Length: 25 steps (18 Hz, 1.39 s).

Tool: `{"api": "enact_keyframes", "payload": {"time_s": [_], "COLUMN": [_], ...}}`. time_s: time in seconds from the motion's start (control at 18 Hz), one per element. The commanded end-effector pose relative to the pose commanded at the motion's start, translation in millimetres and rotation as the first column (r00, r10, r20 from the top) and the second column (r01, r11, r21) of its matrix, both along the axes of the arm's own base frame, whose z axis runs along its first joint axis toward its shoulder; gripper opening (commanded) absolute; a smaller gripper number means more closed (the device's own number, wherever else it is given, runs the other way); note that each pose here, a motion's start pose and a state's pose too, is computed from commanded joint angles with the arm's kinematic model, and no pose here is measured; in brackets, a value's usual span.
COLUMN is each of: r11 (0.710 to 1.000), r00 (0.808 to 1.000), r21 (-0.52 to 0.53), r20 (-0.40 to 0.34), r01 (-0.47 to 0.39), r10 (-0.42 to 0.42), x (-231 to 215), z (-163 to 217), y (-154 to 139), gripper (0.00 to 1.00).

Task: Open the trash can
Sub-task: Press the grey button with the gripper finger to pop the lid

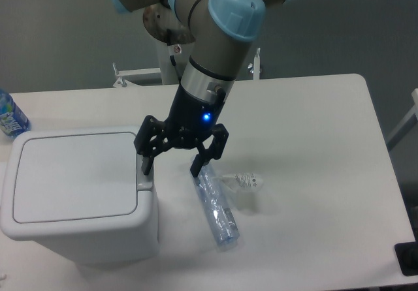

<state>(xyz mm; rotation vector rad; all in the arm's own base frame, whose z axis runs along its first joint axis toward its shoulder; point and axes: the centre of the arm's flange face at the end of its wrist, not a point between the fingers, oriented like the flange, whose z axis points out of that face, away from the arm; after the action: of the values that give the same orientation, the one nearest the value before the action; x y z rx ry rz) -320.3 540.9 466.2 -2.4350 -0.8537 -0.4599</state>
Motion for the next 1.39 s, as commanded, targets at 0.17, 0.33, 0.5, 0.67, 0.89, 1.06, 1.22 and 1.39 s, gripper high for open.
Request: {"api": "enact_keyframes", "payload": {"time_s": [0.17,0.33,0.5,0.67,0.89,1.06,1.22,1.39], "r11": [1.0,1.0,1.0,1.0,1.0,1.0,1.0,1.0], "r00": [1.0,1.0,1.0,1.0,1.0,1.0,1.0,1.0], "r21": [-0.004,-0.007,-0.006,-0.007,-0.006,-0.007,-0.004,-0.007], "r20": [0.002,0.004,0.003,0.004,0.003,0.004,-0.001,0.003], "r01": [0.001,0.002,0.002,0.002,0.002,0.002,0.001,0.0], "r10": [-0.001,-0.002,-0.002,-0.002,-0.002,-0.002,-0.002,0.0], "x": [-1.5,-1.6,-1.3,-1.6,-1.7,-2.0,-1.9,-2.9], "z": [-3.6,-6.1,-5.1,-6.1,-5.9,-6.8,-5.4,-8.8], "y": [1.2,1.3,1.0,1.3,1.3,1.6,1.4,2.3], "gripper": [1.0,1.0,1.0,1.0,1.0,1.0,1.0,1.0]}}
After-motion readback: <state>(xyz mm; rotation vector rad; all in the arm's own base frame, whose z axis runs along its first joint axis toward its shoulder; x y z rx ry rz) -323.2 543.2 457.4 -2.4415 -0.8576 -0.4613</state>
